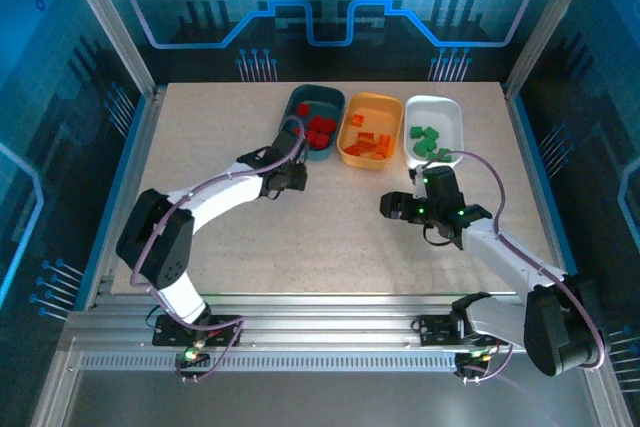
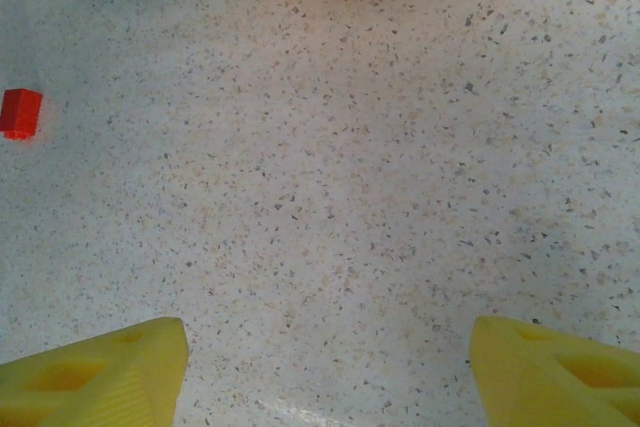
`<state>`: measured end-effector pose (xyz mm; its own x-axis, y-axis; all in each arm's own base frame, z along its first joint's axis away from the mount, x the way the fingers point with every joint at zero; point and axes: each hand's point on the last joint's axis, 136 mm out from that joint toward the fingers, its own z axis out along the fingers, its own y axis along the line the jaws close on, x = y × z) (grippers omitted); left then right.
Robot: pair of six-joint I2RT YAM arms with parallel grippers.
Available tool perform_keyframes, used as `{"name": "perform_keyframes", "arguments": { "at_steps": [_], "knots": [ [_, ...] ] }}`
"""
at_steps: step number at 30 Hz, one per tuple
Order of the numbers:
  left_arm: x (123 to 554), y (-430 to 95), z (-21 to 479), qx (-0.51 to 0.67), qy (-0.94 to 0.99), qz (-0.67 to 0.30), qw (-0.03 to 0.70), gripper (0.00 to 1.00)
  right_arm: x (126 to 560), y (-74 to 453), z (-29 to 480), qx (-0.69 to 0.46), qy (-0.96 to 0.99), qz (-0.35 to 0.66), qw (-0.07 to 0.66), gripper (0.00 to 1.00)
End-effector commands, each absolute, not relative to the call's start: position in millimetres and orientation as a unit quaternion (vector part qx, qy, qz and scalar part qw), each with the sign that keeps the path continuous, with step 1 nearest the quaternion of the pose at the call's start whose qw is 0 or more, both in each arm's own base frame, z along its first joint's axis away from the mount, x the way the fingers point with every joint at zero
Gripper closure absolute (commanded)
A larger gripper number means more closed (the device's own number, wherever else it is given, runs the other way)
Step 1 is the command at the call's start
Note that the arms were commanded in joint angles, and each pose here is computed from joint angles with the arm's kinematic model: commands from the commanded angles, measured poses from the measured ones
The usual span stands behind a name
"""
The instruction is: Sort the legos into containers by color
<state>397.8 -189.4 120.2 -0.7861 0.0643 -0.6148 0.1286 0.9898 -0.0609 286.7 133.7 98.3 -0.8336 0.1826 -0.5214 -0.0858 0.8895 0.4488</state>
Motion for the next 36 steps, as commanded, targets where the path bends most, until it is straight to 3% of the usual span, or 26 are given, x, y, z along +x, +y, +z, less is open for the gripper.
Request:
{"name": "perform_keyframes", "arguments": {
  "at_steps": [1,5,9,12,14,17,18,23,30,36],
  "knots": [
    [435.0,-198.7,146.4,0.041,0.933,-0.058,0.353,0.73,288.7,140.5,101.2,0.024,0.927,0.240,0.287,0.24],
    [481.4,-216.1,138.2,0.039,0.938,-0.065,0.339,0.78,289.8,137.1,104.6,0.029,0.927,0.234,0.292,0.24],
    [521.3,-222.6,137.9,0.023,0.935,-0.067,0.348,0.74,290.2,135.3,111.9,0.028,0.926,0.233,0.296,0.24],
    [540.6,-219.3,133.2,0.015,0.940,-0.063,0.336,0.58,290.2,133.6,119.4,0.019,0.927,0.227,0.298,0.24],
    [548.7,-215.0,139.1,0.017,0.939,-0.053,0.339,0.34,289.4,132.1,123.9,0.011,0.929,0.221,0.298,0.24],
    [549.4,-207.3,165.5,0.012,0.931,-0.054,0.360,0.10,287.7,129.9,128.1,0.010,0.927,0.219,0.303,0.24],
    [546.3,-204.5,176.0,0.010,0.927,-0.057,0.370,0.07,286.8,129.9,128.5,0.012,0.927,0.221,0.304,0.24],
    [504.2,-169.2,190.4,-0.032,0.925,-0.045,0.376,0.02,283.9,137.1,124.5,0.011,0.924,0.236,0.300,0.24],
    [399.5,-89.8,80.4,-0.174,0.951,-0.022,0.253,0.03,285.2,154.7,109.8,-0.004,0.927,0.244,0.284,0.24],
    [372.7,-79.3,30.0,-0.170,0.966,-0.004,0.194,0.08,292.2,177.0,103.4,-0.034,0.931,0.246,0.267,0.24]
  ]
}}
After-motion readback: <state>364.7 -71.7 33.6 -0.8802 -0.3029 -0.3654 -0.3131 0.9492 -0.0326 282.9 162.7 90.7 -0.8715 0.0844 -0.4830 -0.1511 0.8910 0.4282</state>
